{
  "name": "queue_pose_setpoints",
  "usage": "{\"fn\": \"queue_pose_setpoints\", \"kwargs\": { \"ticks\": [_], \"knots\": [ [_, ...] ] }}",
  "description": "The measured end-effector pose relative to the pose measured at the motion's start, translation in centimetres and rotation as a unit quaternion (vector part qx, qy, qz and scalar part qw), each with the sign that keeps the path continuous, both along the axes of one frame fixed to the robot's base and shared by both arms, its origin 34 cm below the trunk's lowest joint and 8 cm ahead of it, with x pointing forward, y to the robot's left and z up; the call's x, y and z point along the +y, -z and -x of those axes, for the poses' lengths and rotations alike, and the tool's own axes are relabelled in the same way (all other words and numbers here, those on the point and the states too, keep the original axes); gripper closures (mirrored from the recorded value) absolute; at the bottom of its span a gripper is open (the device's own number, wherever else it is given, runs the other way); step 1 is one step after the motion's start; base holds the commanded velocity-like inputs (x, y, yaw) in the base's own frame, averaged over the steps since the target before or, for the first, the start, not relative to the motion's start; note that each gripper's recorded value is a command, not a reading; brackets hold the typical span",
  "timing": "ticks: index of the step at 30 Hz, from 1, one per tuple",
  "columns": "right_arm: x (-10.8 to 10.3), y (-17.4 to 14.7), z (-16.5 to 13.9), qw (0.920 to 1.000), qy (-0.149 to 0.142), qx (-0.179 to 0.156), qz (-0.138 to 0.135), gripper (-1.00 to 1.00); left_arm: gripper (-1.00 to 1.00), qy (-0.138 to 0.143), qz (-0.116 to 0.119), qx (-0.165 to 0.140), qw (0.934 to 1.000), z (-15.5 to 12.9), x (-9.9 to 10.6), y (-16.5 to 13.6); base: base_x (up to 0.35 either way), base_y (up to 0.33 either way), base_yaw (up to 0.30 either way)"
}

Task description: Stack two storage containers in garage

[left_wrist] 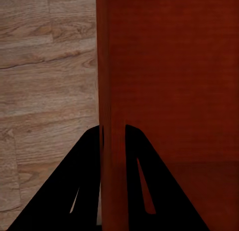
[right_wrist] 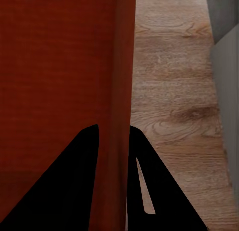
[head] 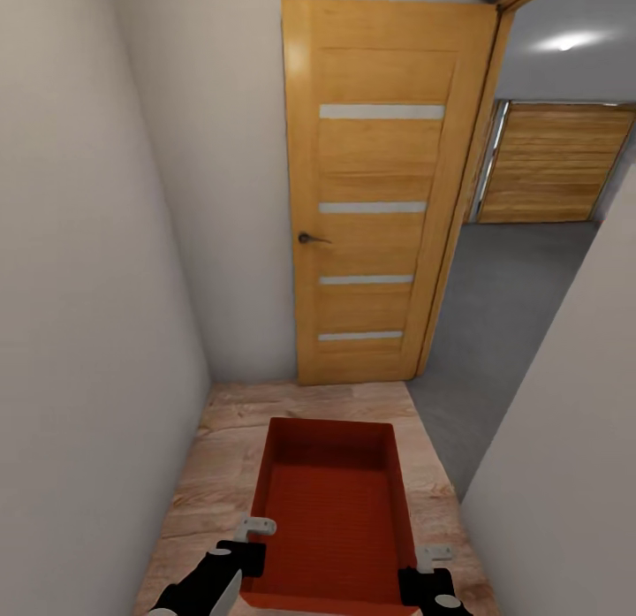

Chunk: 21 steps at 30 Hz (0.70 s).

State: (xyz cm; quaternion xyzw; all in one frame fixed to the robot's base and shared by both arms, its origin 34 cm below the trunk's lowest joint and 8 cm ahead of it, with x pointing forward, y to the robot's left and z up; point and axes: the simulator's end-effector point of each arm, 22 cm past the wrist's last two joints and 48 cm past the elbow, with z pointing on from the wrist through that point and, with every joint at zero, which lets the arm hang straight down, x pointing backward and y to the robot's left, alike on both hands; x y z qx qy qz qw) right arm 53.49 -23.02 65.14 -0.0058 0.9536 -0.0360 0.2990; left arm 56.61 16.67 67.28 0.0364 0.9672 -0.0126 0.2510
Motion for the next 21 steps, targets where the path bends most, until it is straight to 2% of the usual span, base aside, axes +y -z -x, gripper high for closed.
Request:
{"fn": "queue_pose_setpoints", "kwargs": {
  "ticks": [5,21],
  "knots": [
    [0.01,0.00,0.01,1.0000,0.000,0.000,0.000,1.00,1.00,0.000,0.000,0.000,1.0000,0.00,0.01,0.00,0.323,0.000,-0.069],
    [0.01,-0.02,-0.03,1.0000,0.000,0.000,0.000,1.00,1.00,0.000,0.000,0.000,1.0000,-0.02,0.01,-0.01,0.323,0.000,-0.002]
  ]
}}
